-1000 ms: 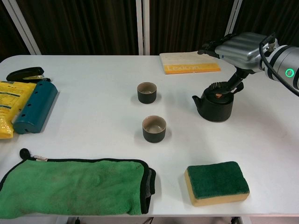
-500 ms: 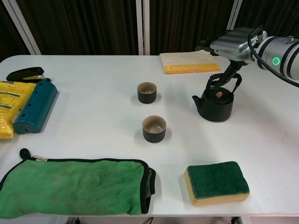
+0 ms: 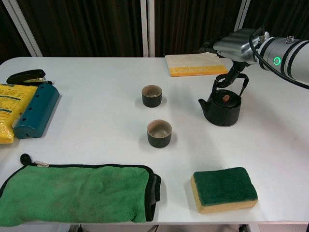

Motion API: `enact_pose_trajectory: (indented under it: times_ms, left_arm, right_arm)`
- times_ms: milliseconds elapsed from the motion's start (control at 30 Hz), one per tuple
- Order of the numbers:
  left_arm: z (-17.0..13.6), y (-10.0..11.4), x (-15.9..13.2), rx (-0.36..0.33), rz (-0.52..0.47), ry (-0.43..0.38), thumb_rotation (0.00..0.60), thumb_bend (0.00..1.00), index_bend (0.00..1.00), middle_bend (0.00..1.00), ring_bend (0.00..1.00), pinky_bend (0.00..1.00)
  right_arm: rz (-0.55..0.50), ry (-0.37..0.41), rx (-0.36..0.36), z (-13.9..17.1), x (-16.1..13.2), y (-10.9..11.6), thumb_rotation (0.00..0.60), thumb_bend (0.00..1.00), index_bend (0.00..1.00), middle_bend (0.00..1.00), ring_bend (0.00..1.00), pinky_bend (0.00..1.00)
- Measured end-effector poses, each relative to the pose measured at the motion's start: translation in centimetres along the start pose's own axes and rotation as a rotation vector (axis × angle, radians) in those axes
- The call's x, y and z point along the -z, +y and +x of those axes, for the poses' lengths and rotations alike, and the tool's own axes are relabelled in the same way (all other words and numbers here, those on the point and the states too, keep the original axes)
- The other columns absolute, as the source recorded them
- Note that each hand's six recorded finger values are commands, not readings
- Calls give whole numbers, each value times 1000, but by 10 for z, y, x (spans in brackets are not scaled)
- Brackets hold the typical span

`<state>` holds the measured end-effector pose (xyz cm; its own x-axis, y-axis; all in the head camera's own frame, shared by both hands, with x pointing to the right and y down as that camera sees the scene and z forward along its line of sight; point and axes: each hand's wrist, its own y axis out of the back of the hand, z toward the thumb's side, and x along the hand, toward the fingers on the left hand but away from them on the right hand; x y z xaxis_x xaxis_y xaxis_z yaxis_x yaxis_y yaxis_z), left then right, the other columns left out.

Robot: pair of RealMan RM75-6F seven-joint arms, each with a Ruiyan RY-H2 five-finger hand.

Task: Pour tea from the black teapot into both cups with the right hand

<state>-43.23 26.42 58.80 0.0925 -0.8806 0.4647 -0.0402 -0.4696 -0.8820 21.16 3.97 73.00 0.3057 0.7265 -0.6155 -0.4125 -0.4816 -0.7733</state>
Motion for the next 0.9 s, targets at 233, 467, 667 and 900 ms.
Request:
enact_pose_trajectory:
  times_ms: [233, 467, 667, 900]
  left_arm:
    - [0, -1, -1, 3, 1, -6, 600, 69, 181, 107, 88, 215]
    - [-1, 0, -2, 1, 5, -8, 600, 69, 182, 107, 89, 215]
    - [-1, -1, -4, 3, 5, -9, 600, 68, 182, 107, 88, 215]
    - [0, -1, -5, 6, 8, -13, 600, 69, 183, 107, 89, 215]
  right_arm:
    - [-33, 19, -61, 12, 3, -10, 392, 159, 0, 0, 0, 0]
    - [-30, 17, -95, 27, 14, -12, 393, 152, 0, 0, 0, 0]
    - [-53, 36, -115, 36, 13, -11, 391, 150, 0, 0, 0, 0]
    - [-138, 42, -136, 43, 16, -6, 392, 142, 0, 119, 0, 0]
